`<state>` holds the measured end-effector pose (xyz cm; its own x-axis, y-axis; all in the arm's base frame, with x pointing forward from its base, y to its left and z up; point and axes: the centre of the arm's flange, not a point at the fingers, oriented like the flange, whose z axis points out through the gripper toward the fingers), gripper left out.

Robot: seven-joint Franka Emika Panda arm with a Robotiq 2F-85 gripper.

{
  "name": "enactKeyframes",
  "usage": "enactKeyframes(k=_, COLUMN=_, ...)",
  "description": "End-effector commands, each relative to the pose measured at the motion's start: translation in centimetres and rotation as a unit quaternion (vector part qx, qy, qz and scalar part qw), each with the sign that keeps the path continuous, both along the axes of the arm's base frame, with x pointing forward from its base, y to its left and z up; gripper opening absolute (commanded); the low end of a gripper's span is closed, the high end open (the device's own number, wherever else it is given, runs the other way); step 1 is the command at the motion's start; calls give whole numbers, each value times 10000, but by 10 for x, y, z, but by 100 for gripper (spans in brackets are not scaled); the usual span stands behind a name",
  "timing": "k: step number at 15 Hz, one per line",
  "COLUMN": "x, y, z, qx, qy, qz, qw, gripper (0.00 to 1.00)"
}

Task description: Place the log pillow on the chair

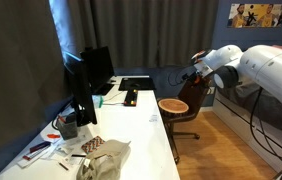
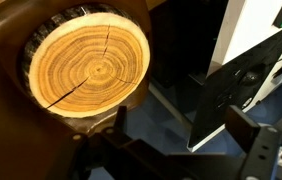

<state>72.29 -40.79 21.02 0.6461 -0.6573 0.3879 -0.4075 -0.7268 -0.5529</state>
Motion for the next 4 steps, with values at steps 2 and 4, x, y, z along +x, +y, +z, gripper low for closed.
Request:
enactKeyframes(k=2, x=-1, y=-1, z=0, qx=0, qy=0, qz=-9, qw=10000, gripper=100)
enactKeyframes(k=4, x=0, y=-1, z=0, qx=0, qy=-1, qz=-5, qw=10000, gripper=100)
